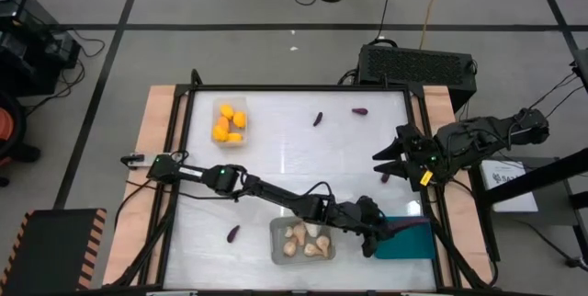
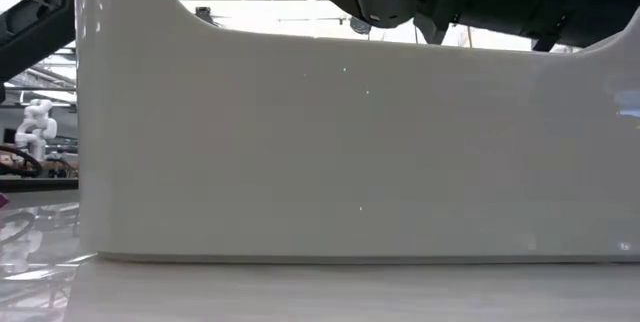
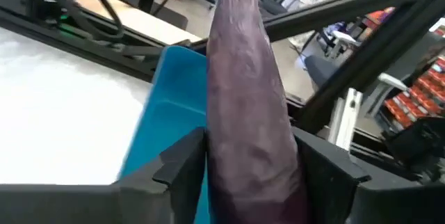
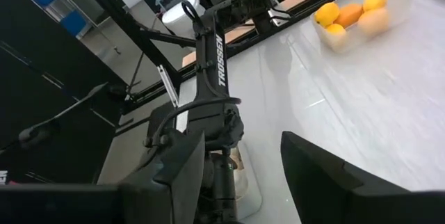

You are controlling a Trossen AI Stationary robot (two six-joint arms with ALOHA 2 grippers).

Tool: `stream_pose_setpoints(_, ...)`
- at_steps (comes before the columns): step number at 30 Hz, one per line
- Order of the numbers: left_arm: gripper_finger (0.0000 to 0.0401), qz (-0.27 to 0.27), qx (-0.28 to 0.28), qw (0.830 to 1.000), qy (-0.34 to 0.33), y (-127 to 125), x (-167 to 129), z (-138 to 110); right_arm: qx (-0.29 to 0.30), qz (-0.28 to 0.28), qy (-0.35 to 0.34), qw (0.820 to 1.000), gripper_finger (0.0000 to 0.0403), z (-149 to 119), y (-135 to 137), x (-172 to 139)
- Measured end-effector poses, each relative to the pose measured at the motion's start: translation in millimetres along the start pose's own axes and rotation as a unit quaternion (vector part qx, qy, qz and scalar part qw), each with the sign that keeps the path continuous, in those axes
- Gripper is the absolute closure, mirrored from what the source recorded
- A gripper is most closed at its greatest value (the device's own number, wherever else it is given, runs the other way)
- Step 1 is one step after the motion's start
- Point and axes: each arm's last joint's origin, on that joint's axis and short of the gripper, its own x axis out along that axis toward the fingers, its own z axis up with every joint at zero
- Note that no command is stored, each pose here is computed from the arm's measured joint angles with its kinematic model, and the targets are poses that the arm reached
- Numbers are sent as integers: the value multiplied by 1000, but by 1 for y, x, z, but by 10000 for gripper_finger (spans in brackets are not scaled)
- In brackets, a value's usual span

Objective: Sort produce into baskets
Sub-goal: Put the eggplant into the blue bin

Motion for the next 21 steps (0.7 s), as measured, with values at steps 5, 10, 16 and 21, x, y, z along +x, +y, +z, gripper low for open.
stream_pose_setpoints(5,165,-5,0,1000,0,-2,0,0,-3,-10,13,1000,220,-3,-2,0)
stream_pose_setpoints(10,157,6,30,999,9,3,-2,5,1,-19,23,1000,220,-5,-4,0)
stream_pose_setpoints(16,157,30,104,993,44,-5,-23,46,5,-9,29,1000,220,-5,-3,-1)
stream_pose_setpoints(21,157,83,128,975,161,-9,-58,73,-2,-6,36,999,220,-6,-4,-2)
